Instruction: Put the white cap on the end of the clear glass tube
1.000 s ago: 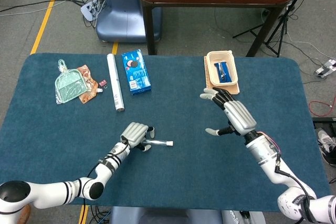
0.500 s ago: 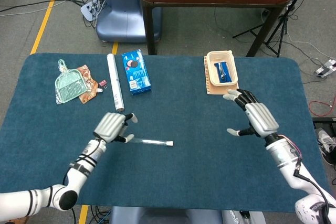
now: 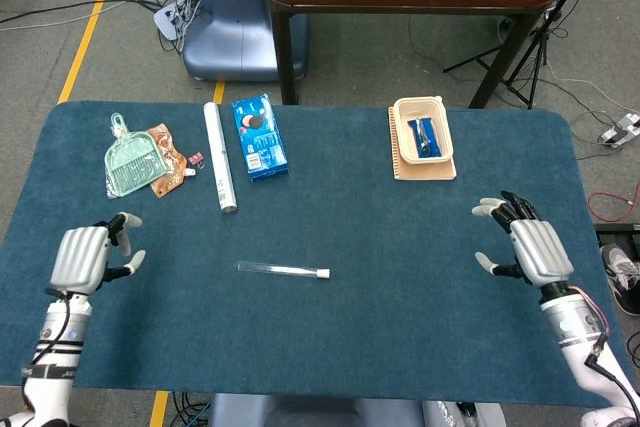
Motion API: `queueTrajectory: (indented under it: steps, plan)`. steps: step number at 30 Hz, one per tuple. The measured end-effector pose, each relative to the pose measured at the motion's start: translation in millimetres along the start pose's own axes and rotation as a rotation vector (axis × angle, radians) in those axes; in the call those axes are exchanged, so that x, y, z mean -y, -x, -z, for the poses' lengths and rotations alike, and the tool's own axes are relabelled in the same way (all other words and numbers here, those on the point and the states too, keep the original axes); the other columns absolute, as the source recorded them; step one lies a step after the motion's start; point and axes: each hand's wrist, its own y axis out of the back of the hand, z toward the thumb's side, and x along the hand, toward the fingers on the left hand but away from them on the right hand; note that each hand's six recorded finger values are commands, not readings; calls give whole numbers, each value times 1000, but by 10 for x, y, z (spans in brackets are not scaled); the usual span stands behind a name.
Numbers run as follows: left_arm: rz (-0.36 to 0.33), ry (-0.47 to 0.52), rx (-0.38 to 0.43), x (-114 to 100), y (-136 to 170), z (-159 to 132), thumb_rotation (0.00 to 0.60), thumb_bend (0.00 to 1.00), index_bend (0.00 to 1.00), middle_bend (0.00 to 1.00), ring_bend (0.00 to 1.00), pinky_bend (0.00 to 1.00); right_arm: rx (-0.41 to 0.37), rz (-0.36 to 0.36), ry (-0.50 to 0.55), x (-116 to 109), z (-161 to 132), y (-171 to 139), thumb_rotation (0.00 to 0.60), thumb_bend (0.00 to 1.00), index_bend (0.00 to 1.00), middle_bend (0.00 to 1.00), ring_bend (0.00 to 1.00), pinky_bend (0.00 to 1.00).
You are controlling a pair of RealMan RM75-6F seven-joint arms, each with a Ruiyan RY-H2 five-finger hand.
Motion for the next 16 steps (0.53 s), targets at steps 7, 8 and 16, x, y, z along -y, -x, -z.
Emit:
queueTrajectory:
  steps: [7,8,16]
  plan:
    - [-52,-41,-42,-119,421,300,600,224,384,603,499,595,33,58,-4,140,94,-237,600,277,289,217,51,112]
    - [-54,-45,-41,-125,465,307,600,225,384,602,498,588,34,63,-1,152,94,-264,600,276,289,217,51,112]
    - [-37,-92,1,-65,739,200,600,225,384,595,490,552,41,109,1,160,67,-473,600,266,294,217,51,112]
